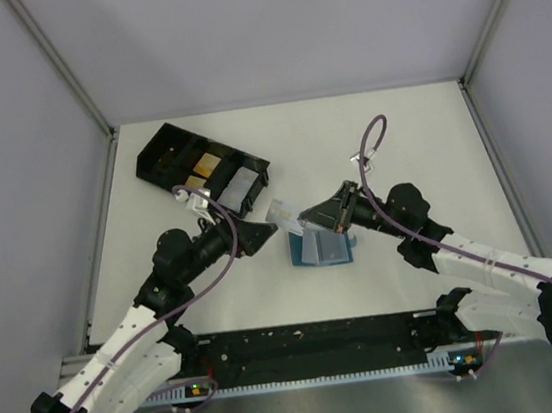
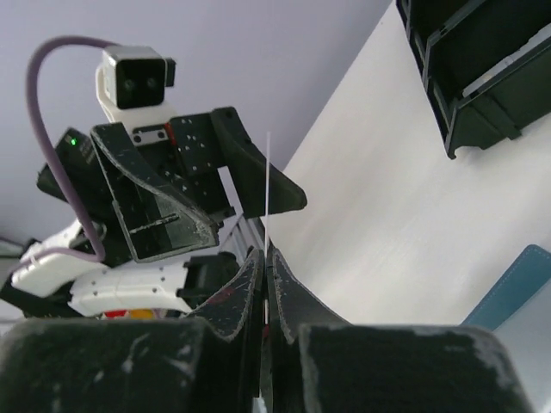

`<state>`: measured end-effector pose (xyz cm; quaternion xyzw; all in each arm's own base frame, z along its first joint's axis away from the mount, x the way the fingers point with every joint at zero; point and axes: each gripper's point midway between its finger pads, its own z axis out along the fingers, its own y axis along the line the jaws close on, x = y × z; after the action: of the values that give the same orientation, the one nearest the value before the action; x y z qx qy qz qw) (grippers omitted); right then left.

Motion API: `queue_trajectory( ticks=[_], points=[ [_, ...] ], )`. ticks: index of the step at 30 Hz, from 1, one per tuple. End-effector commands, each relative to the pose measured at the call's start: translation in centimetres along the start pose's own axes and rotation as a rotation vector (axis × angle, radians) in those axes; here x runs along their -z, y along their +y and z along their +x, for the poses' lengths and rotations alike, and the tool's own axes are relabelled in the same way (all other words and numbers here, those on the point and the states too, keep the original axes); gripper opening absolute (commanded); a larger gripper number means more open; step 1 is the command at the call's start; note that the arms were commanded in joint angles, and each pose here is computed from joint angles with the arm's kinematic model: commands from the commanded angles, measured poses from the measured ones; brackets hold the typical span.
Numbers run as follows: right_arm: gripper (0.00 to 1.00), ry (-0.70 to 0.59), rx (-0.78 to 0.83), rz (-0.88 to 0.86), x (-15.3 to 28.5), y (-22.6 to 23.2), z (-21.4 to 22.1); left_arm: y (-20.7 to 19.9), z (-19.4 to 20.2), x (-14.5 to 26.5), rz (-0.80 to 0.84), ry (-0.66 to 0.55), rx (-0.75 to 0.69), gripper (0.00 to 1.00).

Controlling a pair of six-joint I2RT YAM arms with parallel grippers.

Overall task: Take the credit cards out of the card holder
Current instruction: Place the credit card in the storage box.

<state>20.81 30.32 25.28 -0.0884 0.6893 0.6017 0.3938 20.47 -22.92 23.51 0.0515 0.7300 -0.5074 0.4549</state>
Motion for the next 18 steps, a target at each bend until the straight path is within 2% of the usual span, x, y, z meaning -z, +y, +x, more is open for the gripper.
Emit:
queue_trajectory(
  ticks=[1,13,18],
  points=[
    [0.0,-0.258,-0.15,-0.08,0.1,3.2,-4.6,-3.2,-4.4,-0.6,0.112,-0.189,0.162,0.79],
    [0.0,-0.276,-0.225,-0.091,-0.9,4.1,-3.4,-3.9,-4.5,-2.6,0.154,-0.199,0.243,0.7],
    [0.0,-0.273,-0.244,-0.081,-1.1,3.6,-3.0,-4.7,-5.1,-2.5,0.188,-0.234,0.24,0.43]
  ],
)
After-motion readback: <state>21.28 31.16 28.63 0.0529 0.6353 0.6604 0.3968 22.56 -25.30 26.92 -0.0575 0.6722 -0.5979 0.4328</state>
